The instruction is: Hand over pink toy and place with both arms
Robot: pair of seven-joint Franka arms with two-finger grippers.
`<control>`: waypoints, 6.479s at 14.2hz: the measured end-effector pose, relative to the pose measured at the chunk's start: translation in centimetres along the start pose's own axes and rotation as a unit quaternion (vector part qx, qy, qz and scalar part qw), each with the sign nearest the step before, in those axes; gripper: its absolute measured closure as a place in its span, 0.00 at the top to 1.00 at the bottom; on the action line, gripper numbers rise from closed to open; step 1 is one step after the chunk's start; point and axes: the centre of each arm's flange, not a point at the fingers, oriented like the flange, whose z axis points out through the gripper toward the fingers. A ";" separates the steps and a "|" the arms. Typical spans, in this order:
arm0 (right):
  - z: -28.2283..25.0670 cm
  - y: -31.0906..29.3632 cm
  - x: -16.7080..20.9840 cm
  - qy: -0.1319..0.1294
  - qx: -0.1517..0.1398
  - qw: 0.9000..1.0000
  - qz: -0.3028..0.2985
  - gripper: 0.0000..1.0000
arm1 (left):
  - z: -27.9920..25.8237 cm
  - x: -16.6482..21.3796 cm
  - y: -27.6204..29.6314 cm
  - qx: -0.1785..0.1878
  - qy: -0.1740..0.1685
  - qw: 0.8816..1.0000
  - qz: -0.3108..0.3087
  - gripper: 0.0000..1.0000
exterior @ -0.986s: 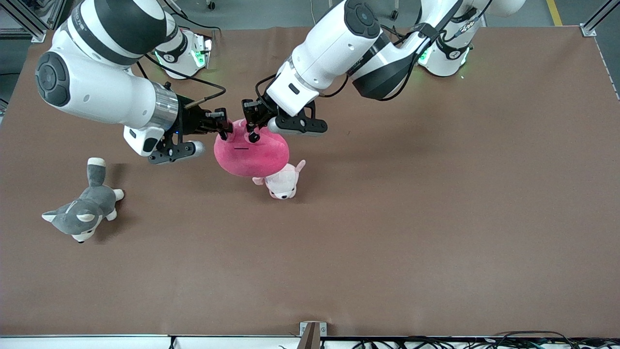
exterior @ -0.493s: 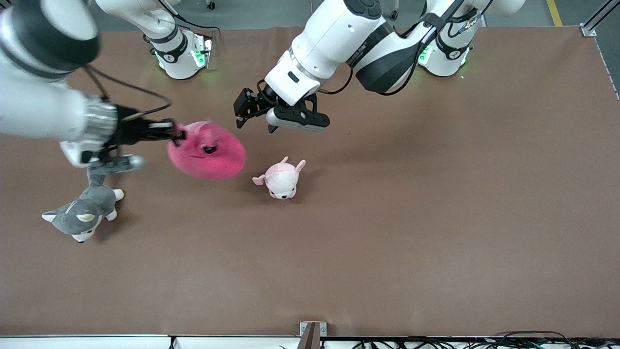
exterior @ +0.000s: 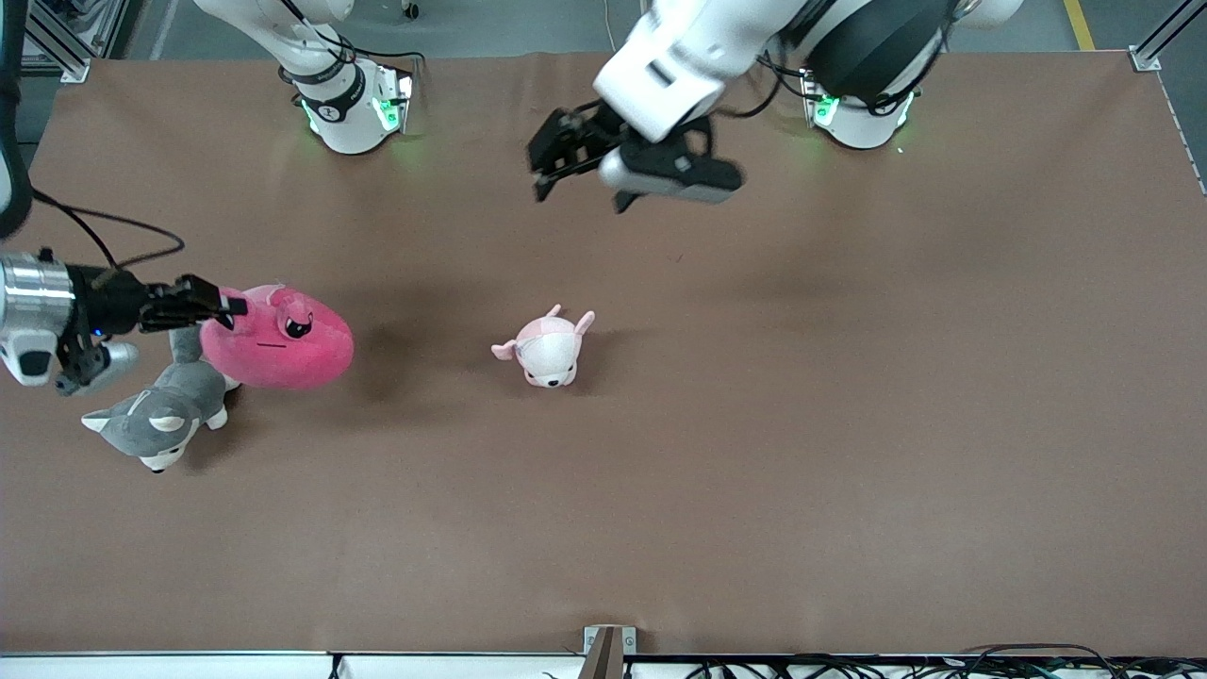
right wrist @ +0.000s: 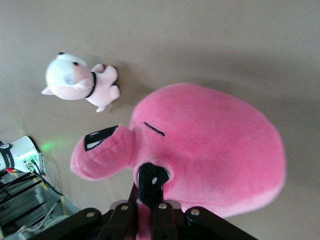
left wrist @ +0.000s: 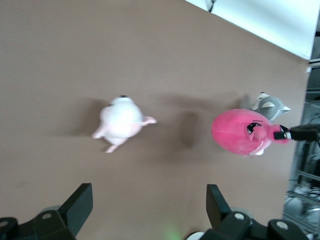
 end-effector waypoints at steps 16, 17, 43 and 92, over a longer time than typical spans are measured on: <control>10.1 6.5 5.7 -0.004 0.077 0.994 -0.081 0.11 | -17.0 16.0 -36.6 0.219 0.003 0.970 0.105 1.00; 10.1 6.4 5.7 -0.008 0.080 0.993 -0.083 0.11 | -16.8 16.1 -37.6 0.222 -0.004 0.969 0.107 1.00; -1.4 1.0 5.2 0.030 0.010 0.997 -0.070 1.00 | -16.6 16.3 -38.4 0.223 -0.008 0.968 0.116 1.00; -11.8 -10.0 -8.5 0.155 -0.285 0.937 0.129 1.00 | -14.9 13.7 -37.8 0.218 -0.027 0.970 0.105 1.00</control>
